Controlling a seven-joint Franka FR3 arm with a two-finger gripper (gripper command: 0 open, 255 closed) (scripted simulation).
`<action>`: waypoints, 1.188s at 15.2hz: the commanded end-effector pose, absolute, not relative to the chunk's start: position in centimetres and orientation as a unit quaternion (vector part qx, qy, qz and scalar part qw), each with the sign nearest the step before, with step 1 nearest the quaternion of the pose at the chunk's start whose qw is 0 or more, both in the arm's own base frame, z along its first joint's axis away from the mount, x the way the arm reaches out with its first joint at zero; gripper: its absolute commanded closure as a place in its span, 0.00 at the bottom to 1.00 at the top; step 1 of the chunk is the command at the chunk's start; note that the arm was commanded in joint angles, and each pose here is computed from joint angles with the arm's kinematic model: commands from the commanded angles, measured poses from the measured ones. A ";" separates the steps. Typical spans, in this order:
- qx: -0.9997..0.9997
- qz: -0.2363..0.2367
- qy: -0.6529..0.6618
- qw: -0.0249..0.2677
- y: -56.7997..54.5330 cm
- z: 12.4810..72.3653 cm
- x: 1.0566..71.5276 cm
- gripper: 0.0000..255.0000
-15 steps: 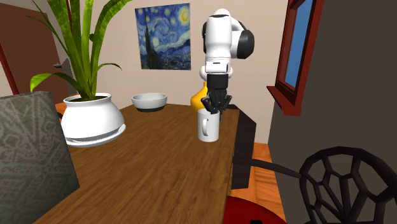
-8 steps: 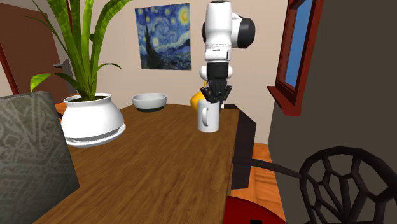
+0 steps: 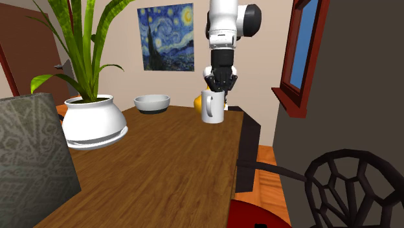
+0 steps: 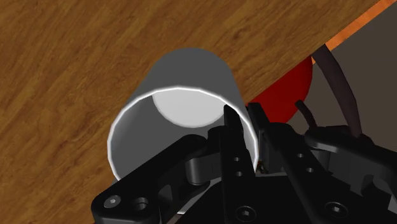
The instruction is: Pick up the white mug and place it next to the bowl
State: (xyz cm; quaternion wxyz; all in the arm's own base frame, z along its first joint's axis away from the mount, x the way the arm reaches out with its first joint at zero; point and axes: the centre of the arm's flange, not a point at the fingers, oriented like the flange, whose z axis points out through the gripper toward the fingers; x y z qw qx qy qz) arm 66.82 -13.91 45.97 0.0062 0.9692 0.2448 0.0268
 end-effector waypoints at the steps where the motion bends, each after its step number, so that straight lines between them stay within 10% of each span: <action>1: 0.969 0.027 0.245 0.006 -14.0 47.0 66.8 1.00; 18: 0.969 0.027 0.245 0.006 -20.5 52.4 62.4 1.00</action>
